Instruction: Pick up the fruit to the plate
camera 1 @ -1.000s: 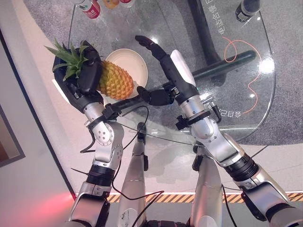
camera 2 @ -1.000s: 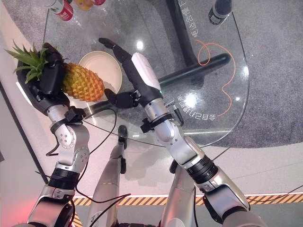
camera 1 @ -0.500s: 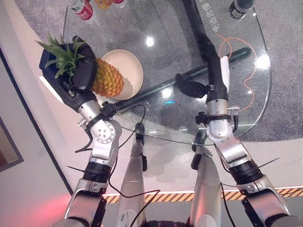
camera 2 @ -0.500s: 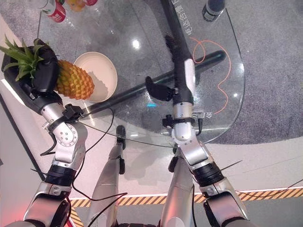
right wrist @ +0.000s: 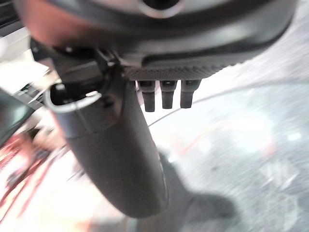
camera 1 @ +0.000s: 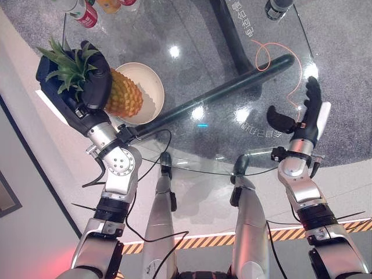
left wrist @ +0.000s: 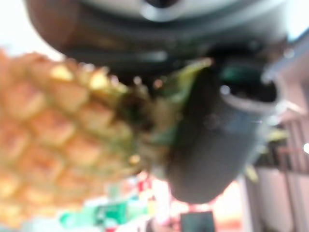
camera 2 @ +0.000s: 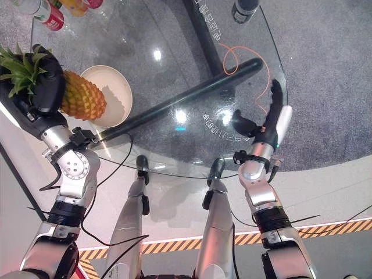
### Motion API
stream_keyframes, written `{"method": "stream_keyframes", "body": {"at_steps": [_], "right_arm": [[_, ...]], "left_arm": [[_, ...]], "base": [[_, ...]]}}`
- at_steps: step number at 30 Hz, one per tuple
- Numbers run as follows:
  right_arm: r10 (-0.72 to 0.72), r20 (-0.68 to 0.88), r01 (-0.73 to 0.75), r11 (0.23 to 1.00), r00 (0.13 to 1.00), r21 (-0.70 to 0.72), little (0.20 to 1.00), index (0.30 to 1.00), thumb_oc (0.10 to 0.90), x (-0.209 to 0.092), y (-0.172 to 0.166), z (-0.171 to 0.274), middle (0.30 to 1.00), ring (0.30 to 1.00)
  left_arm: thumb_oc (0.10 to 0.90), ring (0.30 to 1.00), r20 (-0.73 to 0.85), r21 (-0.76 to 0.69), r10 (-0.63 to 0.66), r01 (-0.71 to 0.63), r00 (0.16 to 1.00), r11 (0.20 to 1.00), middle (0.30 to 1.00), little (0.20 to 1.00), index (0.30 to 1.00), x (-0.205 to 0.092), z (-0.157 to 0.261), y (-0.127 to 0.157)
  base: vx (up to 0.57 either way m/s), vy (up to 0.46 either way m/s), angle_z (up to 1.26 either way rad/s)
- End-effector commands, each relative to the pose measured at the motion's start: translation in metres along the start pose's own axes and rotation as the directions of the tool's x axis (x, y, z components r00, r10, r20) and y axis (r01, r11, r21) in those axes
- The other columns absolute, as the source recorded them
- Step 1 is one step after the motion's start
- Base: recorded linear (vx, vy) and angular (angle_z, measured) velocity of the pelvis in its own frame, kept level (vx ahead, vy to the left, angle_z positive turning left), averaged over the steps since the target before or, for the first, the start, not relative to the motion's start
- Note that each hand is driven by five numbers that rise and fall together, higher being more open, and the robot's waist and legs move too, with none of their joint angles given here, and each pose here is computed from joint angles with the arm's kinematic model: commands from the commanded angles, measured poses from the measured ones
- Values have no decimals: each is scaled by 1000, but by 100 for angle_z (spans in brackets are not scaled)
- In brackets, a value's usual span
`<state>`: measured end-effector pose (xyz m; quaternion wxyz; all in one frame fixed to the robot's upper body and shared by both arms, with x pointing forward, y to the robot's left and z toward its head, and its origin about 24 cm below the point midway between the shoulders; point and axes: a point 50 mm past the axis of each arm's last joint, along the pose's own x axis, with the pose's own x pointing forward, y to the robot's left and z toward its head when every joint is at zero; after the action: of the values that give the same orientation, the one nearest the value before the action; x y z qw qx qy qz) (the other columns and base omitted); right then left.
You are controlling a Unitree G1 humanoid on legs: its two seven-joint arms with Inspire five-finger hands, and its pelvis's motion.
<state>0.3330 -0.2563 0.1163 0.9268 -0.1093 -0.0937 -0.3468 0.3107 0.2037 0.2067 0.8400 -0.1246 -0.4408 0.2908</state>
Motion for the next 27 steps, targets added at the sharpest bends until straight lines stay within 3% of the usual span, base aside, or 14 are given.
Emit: {"method": "stream_keyframes", "body": {"at_steps": [1,7,15,27], "right_arm": [[-184,-40,188,974,982,130,900,900,800,17,-30,1,900,900],[-305,-256,333,940,917,71,900,900,800,21,-51,-41,900,900],[-425,-399,432,899,812,-79,900,900,800,19,-84,-78,900,900],[-469,-554,408,881,688,-239,900,900,800,0,-107,-114,900,900]], "left_arm": [[100,300,376,-119,-15,64,926,991,300,200,300,44,57,-16],[100,300,407,-80,-51,91,912,993,300,200,300,54,60,-27],[100,300,433,-28,-62,82,899,996,300,200,300,65,59,-34],[100,300,418,2,-44,48,908,999,300,200,300,75,53,-37]], "base": [[-10,-35,-2],[-9,-28,-2],[-9,-25,-3],[1,-4,-1]]}}
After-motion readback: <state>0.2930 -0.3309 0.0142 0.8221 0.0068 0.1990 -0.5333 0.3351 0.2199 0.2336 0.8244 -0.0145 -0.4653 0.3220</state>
